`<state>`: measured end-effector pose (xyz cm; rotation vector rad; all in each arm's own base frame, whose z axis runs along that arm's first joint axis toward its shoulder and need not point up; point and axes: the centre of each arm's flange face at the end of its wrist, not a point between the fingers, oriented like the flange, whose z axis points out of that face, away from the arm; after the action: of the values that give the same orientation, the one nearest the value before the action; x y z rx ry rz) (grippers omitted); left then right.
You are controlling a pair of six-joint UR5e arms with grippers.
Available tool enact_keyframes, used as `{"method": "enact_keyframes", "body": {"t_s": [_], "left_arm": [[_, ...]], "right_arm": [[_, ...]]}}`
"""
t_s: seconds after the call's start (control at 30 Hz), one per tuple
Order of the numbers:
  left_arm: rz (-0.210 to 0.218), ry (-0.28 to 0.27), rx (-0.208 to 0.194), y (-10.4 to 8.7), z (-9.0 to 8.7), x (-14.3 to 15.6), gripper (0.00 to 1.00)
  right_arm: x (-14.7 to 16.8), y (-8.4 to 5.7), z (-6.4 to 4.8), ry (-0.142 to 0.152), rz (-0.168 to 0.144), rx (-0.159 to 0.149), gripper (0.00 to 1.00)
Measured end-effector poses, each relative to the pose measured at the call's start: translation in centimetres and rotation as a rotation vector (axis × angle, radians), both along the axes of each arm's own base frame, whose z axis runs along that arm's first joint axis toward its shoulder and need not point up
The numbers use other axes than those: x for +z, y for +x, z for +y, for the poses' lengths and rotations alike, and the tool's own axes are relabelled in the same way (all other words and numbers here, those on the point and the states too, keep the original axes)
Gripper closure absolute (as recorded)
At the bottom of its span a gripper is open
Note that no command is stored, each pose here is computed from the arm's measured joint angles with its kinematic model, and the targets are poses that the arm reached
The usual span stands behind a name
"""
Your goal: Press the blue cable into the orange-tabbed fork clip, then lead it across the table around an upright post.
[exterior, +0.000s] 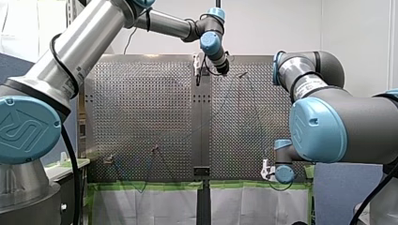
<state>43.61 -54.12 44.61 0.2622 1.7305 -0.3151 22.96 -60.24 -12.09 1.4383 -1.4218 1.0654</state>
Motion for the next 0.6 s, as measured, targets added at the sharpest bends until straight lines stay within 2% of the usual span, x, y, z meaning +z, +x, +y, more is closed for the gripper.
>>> {"method": "enact_keyframes", "body": {"t_s": [0.6], "left_arm": [[0.003, -0.003, 0.0, -0.18, -0.1, -0.03, 0.01]], "right_arm": [[-0.01, 0.01, 0.02, 0.001, 0.001, 0.002, 1.0]]}}
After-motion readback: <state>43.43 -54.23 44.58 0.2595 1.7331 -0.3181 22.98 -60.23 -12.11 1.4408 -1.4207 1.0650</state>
